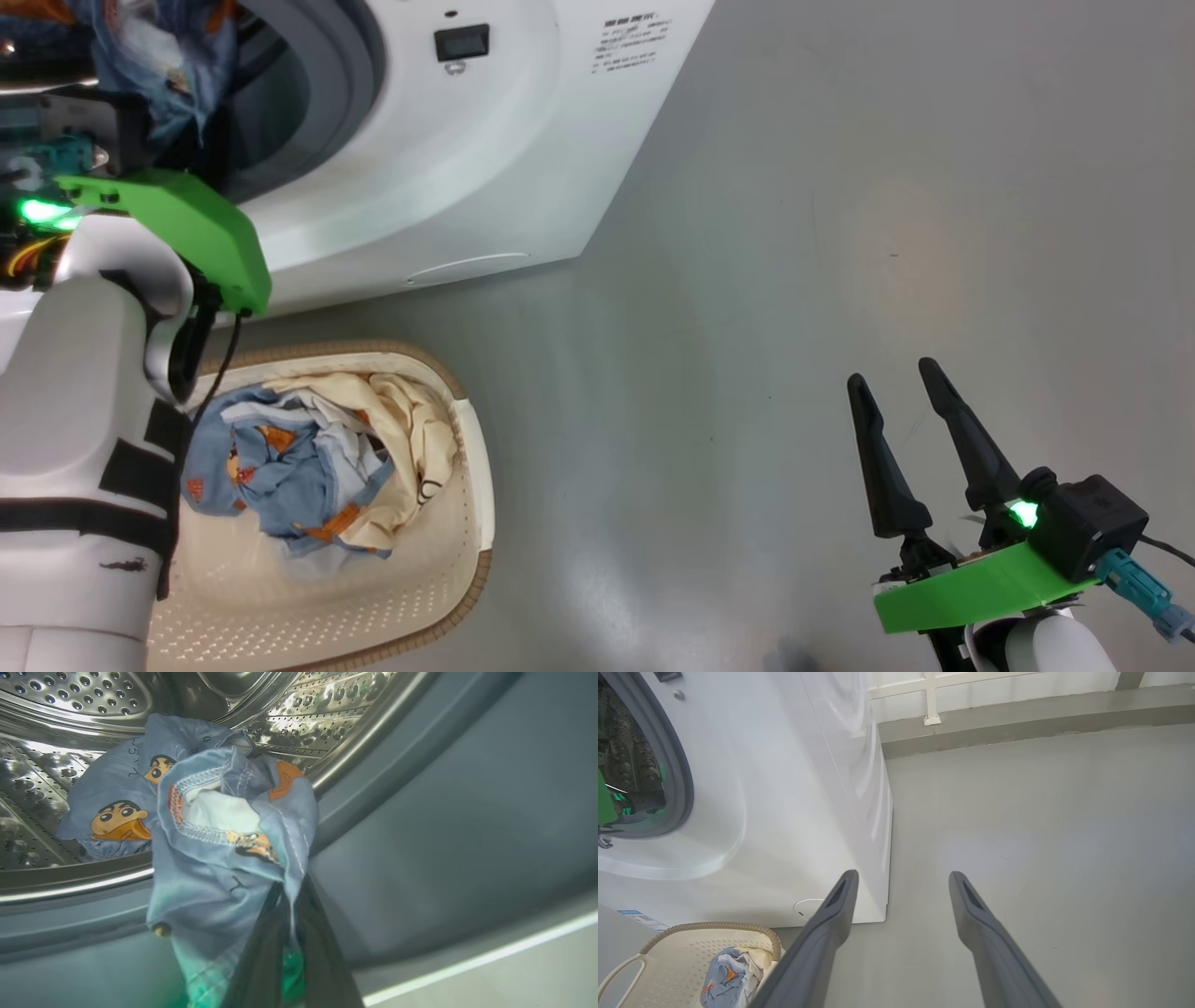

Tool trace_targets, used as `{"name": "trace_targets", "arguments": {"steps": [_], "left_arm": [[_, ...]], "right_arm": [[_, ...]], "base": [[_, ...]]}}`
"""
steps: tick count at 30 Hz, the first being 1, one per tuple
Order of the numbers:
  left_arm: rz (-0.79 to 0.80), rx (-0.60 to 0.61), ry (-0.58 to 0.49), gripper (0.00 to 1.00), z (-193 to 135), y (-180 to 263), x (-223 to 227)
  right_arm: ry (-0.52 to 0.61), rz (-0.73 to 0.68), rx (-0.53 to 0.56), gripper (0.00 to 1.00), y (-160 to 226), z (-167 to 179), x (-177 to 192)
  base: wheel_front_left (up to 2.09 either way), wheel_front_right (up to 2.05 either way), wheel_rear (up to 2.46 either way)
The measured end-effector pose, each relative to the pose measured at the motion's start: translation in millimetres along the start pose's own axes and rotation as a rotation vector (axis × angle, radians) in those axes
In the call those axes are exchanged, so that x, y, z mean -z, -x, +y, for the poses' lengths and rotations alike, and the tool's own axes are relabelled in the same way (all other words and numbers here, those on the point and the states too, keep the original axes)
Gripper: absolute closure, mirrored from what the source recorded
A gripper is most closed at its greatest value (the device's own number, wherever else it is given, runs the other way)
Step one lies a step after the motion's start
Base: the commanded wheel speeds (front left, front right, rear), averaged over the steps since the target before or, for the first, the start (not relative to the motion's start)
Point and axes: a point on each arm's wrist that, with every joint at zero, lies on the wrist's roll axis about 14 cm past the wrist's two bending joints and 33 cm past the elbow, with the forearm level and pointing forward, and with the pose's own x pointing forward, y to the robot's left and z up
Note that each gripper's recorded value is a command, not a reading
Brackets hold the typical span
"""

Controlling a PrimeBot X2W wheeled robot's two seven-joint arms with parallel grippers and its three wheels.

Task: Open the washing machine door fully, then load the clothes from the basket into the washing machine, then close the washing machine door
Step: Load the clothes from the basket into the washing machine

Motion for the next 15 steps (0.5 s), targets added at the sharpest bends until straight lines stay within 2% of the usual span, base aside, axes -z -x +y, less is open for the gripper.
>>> {"name": "trace_targets", "arguments": {"steps": [8, 15], "left_arm": [[-0.047, -0.084, 0.001, 1.00, 21, -4, -3], [-0.126, -0.123, -0.001, 1.00, 30, -8, -26]], "right_arm": [[0.001, 0.001, -0.003, 0.00, -4, 0, 1], [0.000, 0.002, -0.007, 0.00, -4, 2, 2]], "base": [[0.00, 0.00, 0.00], [0.00, 0.00, 0.00]]}}
